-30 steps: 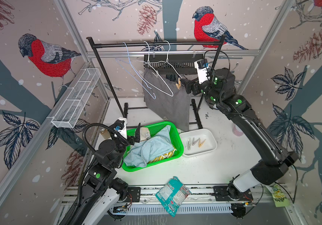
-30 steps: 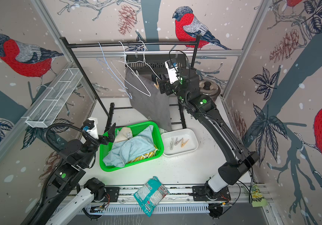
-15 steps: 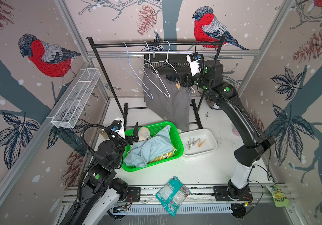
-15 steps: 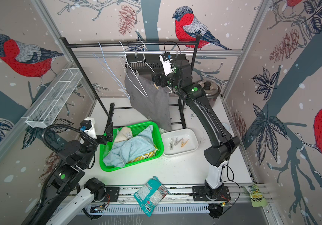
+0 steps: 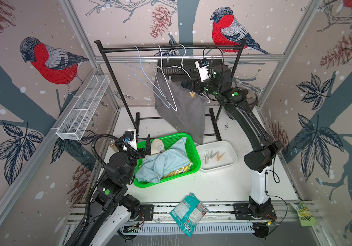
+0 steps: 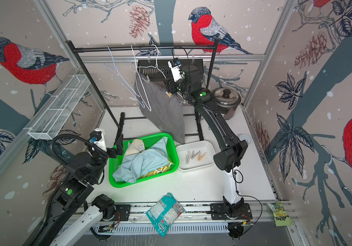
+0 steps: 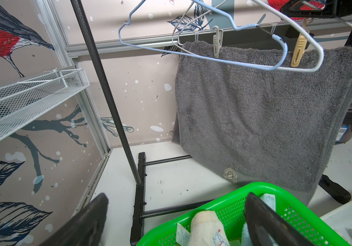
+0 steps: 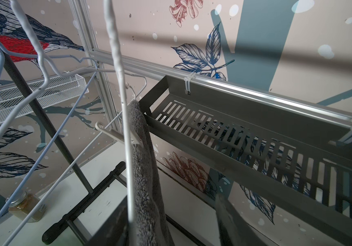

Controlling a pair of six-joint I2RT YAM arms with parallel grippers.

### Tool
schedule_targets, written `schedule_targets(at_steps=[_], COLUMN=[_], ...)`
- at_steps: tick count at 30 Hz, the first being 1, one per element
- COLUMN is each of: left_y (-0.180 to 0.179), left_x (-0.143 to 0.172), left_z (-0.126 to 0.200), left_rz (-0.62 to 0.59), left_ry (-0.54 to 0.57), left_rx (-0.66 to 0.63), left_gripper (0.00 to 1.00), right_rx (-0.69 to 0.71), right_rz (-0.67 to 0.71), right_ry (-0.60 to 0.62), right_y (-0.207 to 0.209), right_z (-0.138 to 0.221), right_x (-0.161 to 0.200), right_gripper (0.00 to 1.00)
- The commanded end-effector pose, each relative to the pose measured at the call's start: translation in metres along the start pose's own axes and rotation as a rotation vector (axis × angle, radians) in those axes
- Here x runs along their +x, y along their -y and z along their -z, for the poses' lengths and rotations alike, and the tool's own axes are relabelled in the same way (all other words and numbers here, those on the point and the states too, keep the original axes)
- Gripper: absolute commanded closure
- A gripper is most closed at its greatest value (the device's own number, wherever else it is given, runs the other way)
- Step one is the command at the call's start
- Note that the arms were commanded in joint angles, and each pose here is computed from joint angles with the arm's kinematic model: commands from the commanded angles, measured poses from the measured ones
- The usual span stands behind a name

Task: Remove the clothespins securing towels to the hanger
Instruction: Pick up the hanger from the clothesline.

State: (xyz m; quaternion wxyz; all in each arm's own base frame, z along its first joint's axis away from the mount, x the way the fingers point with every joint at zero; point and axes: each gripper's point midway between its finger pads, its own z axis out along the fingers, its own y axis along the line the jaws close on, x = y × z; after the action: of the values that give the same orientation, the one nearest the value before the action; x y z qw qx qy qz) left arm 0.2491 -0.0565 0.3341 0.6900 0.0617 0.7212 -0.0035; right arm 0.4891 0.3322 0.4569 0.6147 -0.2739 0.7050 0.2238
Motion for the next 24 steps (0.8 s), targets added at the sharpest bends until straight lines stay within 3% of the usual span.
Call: schedule_targets(at_steps=[1, 7, 10, 24], left_y=[-0.002, -0.003, -0.002, -0.001], left_x=[-0.007, -0.005, -0.005, -0.005], left_z=[0.0, -0.001, -0.001, -0.002], left_rz=[-0.001, -0.009, -0.01, -0.014], left_ry=[0.02, 0.015, 0.013, 0.016], left_rx=[-0.01, -0.016, -0.015, -0.012], left_gripper=[0.01, 0.01, 0.01, 0.01], right_rx=[-0.032, -0.063, -0.06, -0.014], right_rz=[0.009, 0.026, 0.038, 0.082], right_ry=[0.059, 0.064, 0.071, 0.143], right_y=[-0.006, -0.011, -0.011, -0.007], right_z=[-0.001, 0.0, 0.004, 0.03], right_x=[-0.014, -0.016, -0.02, -0.053], right_gripper=[0.56, 0.86, 0.95, 0.99])
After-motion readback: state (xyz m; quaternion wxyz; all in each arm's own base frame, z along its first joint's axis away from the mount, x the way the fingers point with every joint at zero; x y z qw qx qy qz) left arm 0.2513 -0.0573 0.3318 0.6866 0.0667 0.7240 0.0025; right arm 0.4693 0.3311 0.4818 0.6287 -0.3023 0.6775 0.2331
